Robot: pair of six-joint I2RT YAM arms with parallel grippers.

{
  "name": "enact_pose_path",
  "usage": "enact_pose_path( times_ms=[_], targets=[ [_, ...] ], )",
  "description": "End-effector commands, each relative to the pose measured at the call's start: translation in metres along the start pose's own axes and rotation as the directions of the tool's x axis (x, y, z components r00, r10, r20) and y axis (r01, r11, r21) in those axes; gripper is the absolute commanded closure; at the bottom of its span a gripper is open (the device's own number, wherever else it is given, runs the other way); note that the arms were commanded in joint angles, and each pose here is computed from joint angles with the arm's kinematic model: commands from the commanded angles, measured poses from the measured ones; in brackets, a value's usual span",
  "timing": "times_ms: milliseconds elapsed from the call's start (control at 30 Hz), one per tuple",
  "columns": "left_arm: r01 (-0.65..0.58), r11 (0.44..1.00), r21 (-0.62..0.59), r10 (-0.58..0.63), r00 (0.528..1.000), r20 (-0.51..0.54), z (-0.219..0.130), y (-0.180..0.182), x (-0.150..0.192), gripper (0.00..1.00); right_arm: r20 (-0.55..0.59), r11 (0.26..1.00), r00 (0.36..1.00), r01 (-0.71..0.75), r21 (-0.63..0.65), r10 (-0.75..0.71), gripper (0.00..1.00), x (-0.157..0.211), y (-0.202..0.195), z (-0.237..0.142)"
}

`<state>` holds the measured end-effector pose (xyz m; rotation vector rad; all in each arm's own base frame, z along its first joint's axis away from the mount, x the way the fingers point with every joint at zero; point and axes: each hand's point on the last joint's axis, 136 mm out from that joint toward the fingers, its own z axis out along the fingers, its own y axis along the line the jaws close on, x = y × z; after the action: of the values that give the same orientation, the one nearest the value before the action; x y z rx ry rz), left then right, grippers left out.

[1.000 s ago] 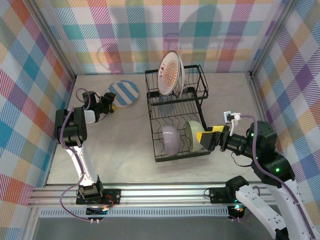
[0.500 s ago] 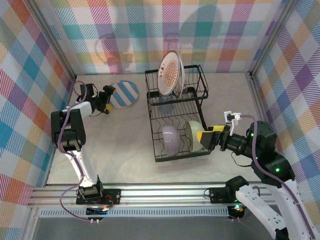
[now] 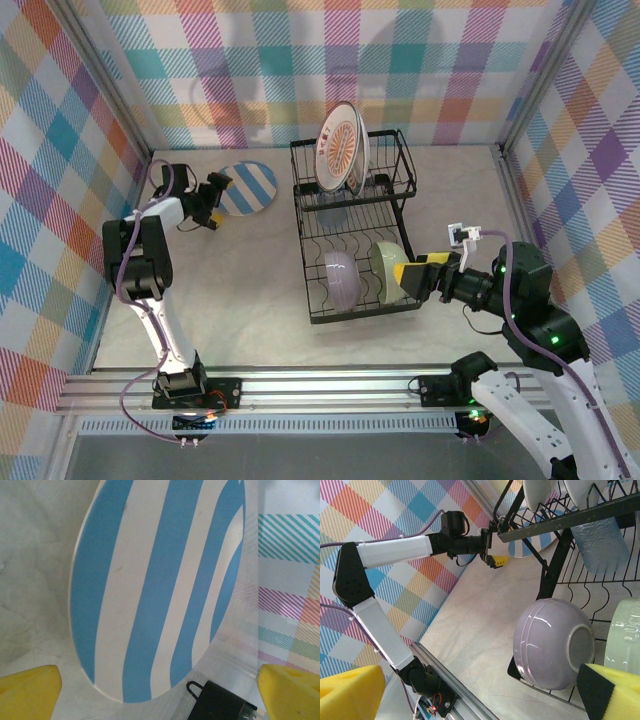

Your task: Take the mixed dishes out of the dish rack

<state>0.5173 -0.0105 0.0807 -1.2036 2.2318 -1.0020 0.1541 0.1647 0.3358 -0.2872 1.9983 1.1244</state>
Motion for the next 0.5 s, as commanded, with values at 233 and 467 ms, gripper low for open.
enact_pose_path(
  times_ms=[233,467],
  targets=[
    [-0.022,1.000,0.007,0.022,0.999,-0.029,0.014,-0.015,0.001,0.00,0.008,1.000,1.000,0.002,0.007,-0.002,0.01,-0.012,0.001,0.005],
    [-0.016,0.999,-0.052,0.016,1.000,0.006,-0.002,-0.003,0.004,0.00,0.003,0.997,1.000,0.009,0.081,-0.009,0.01,-0.027,-0.012,0.018]
  ],
)
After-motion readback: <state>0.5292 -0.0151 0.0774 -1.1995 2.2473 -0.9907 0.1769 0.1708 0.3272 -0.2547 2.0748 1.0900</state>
